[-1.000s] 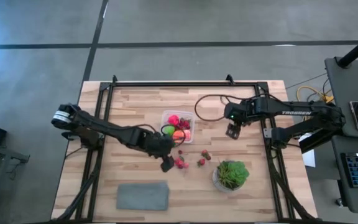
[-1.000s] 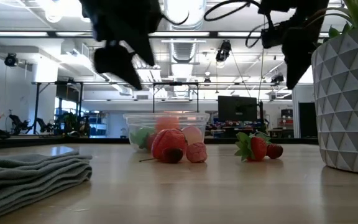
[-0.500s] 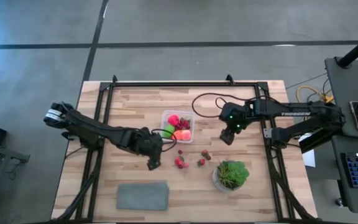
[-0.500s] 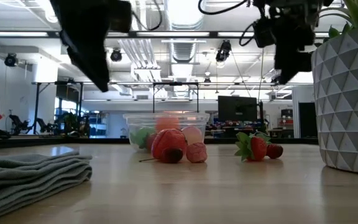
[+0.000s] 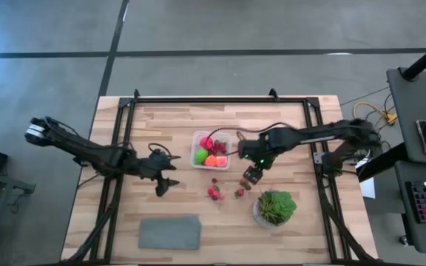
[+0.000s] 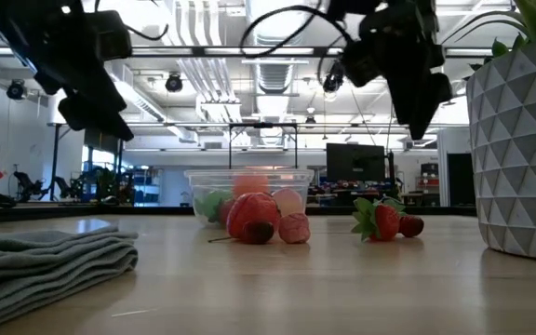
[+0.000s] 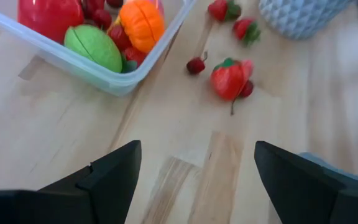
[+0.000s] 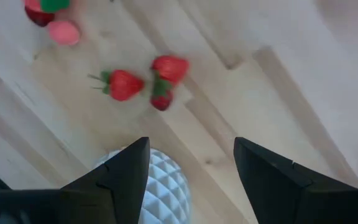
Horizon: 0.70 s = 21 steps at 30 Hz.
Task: Pick and placing Produce into tupperware
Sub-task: Put the red cherry into the transparent bin
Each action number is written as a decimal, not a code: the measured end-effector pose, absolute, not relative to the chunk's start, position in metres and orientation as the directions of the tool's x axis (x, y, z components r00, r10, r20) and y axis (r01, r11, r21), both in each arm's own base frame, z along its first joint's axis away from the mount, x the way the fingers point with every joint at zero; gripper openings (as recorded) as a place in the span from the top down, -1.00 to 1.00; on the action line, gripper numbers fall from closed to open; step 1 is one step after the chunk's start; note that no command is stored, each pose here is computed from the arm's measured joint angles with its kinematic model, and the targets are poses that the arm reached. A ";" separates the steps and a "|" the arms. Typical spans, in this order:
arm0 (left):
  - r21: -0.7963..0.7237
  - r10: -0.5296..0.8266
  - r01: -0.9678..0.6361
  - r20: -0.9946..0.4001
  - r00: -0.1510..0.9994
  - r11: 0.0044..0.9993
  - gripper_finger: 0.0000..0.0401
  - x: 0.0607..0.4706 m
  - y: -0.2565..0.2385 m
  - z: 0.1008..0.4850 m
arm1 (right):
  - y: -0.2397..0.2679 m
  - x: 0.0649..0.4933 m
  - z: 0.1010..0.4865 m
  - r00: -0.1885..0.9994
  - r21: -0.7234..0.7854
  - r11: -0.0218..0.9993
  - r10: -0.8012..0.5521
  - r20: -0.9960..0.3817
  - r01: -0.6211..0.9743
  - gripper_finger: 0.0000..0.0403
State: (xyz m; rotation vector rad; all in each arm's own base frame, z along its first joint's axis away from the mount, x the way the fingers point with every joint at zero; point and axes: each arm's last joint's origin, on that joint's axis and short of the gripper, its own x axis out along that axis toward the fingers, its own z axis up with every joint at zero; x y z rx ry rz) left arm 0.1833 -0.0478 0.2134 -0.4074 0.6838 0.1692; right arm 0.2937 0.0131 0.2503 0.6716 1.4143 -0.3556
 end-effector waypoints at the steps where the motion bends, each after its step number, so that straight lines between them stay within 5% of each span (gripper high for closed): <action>1: -0.320 0.016 -0.277 -0.629 0.777 0.906 -0.49 0.179 -0.047 0.213 | 0.017 0.300 0.248 0.129 0.206 0.775 0.161 -0.978 0.597 -0.12; 9: -0.359 -0.058 -0.229 -0.637 0.769 0.905 -0.49 0.158 -0.042 0.209 | 0.041 0.344 0.225 0.068 0.170 0.764 0.164 -0.984 0.623 -0.12; 21: -0.343 0.018 -0.281 -0.604 0.797 0.896 -0.49 0.141 -0.034 0.217 | 0.051 0.353 0.180 -0.116 0.006 0.658 0.142 -0.983 0.753 -0.12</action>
